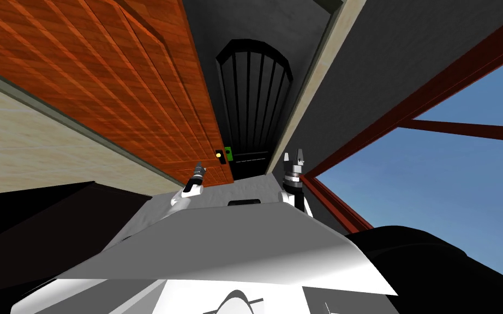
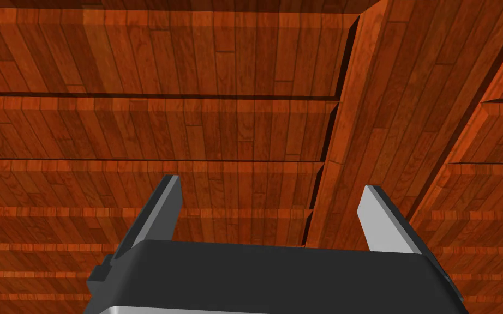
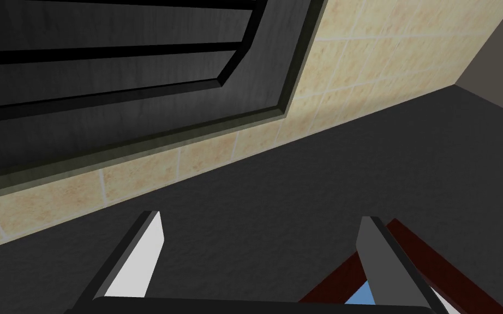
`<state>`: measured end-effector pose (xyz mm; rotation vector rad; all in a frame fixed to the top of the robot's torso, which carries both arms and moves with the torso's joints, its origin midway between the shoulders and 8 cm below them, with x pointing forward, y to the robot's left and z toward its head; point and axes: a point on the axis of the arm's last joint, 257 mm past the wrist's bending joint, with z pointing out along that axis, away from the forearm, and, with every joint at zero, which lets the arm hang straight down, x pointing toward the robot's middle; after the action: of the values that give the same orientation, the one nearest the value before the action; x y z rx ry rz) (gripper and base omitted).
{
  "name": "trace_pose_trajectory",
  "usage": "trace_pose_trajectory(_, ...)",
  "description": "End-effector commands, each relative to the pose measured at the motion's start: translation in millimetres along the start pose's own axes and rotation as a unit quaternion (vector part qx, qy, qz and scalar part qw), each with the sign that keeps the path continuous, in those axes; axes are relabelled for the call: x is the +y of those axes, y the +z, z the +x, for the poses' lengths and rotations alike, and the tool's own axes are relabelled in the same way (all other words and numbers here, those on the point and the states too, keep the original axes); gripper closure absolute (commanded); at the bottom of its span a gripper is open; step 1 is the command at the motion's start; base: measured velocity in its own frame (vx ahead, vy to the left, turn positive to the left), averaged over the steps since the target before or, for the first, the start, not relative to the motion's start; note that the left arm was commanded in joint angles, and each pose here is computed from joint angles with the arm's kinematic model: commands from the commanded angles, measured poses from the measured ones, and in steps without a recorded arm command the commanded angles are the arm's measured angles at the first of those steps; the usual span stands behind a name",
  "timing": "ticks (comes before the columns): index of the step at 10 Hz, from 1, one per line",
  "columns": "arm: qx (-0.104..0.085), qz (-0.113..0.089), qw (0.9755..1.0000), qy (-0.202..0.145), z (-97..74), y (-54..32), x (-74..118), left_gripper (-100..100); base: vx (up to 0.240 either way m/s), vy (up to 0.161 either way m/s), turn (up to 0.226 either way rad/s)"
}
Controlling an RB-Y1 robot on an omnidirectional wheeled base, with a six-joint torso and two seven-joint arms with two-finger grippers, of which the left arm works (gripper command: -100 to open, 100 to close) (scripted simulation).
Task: Pull the door open
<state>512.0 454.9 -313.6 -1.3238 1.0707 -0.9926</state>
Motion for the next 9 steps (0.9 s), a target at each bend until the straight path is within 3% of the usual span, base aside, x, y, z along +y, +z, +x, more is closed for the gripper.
trace_pose_trajectory(1, -0.006, -0.002, 1.0000, 0.002, -7.0, -0.1, 2.1, -100, 0.121, 0.101, 0.035)
trace_pose_trajectory(4, 0.002, 0.007, 1.0000, -0.001, 6.1, 5.5, -5.1, -100, 0.196, 0.005, -0.076)
trace_pose_trajectory(6, 0.017, 0.019, 0.9997, -0.007, 27.7, 12.7, -15.5, -100, 0.248, -0.141, -0.150)
trace_pose_trajectory(7, 0.012, 0.016, 0.9998, -0.005, 17.5, 9.8, -13.1, -100, 0.103, -0.075, -0.016)
trace_pose_trajectory(8, 0.012, 0.016, 0.9998, -0.005, 17.5, 9.8, -13.1, 100, -0.009, 0.008, 0.019)
trace_pose_trajectory(9, 0.012, 0.016, 0.9998, -0.005, 17.5, 9.8, -13.1, 100, -0.031, 0.032, -0.004)
